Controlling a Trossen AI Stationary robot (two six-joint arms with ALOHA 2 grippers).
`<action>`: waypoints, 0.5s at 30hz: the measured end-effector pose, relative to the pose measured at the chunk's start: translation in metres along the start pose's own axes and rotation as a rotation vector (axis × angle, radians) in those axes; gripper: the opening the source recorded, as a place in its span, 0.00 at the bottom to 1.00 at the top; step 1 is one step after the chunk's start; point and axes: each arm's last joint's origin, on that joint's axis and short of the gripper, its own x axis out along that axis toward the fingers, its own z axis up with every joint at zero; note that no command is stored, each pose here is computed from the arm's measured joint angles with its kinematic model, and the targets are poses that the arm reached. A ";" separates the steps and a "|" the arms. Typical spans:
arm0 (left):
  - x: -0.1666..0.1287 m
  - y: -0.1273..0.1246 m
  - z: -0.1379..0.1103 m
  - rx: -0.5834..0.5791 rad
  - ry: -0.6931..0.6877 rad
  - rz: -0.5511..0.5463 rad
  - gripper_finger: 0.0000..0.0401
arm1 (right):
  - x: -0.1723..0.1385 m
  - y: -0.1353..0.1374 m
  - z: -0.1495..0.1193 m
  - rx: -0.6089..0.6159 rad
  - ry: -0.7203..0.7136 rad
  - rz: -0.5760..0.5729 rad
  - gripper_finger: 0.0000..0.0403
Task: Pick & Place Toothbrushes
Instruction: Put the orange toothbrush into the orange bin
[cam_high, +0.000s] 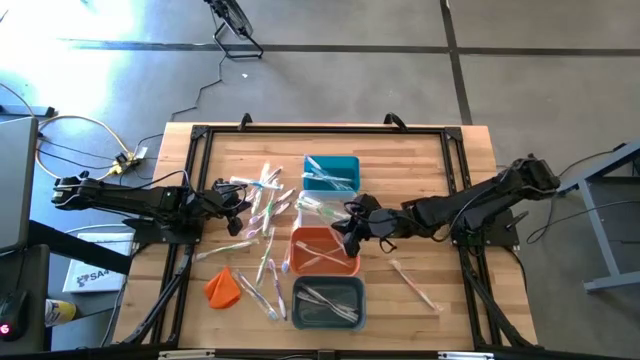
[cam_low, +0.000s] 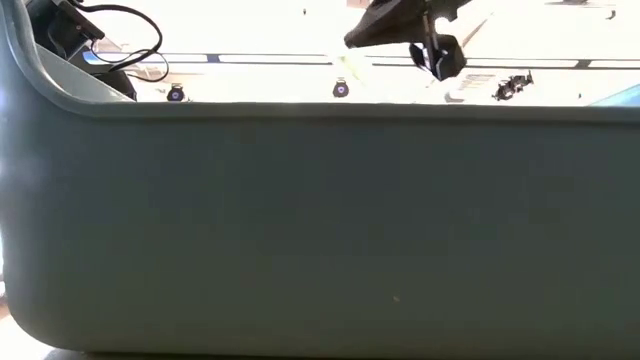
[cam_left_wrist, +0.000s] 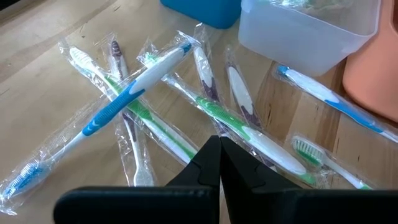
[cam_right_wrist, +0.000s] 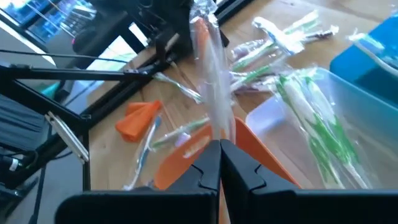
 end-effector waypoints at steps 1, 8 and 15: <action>0.000 0.000 0.000 0.000 0.000 0.000 0.00 | 0.002 0.000 -0.001 -0.003 -0.001 0.004 0.01; 0.000 0.000 0.001 -0.003 -0.007 -0.003 0.00 | 0.024 0.002 -0.015 -0.015 0.024 0.037 0.01; 0.000 0.000 0.001 -0.003 -0.006 -0.003 0.00 | 0.033 0.002 -0.030 -0.051 0.097 0.048 0.01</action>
